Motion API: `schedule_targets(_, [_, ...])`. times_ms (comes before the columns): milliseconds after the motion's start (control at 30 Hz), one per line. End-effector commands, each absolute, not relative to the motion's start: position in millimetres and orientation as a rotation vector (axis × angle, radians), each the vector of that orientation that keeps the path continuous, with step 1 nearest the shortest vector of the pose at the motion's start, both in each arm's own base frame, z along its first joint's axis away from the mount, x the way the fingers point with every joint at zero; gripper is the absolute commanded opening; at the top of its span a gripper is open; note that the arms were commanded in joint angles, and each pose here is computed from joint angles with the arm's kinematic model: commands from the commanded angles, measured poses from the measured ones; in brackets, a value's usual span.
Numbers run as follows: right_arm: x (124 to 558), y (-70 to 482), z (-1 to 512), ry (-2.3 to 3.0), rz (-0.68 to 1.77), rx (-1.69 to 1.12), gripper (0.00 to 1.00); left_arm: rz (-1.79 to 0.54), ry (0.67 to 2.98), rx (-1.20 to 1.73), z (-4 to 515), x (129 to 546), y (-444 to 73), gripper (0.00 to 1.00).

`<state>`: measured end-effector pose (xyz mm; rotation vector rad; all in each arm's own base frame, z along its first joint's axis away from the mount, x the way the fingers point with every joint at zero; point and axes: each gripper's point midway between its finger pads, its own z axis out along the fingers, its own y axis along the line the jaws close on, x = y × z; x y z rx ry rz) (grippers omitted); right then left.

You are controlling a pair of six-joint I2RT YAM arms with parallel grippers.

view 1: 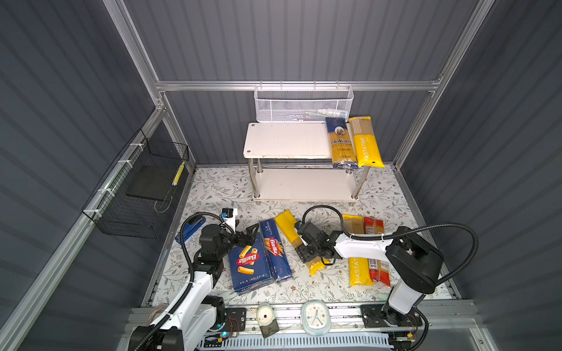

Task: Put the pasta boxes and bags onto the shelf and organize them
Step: 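Close the right gripper on the yellow-and-clear spaghetti bag and lift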

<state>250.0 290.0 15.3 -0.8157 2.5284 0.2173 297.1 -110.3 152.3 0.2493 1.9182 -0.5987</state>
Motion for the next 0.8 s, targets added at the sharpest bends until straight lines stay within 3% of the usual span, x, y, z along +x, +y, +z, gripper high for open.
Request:
schedule_targets(0, [221.6,260.8,-23.1,2.672,0.108,-0.859,0.75,-0.599,1.915,0.246,153.7,295.7,-110.7,1.0])
schedule_targets(767, [215.7,283.5,-14.0,2.634,0.213,-0.769,0.62,-0.592,1.918,0.239,153.6,297.1,-109.7,1.0])
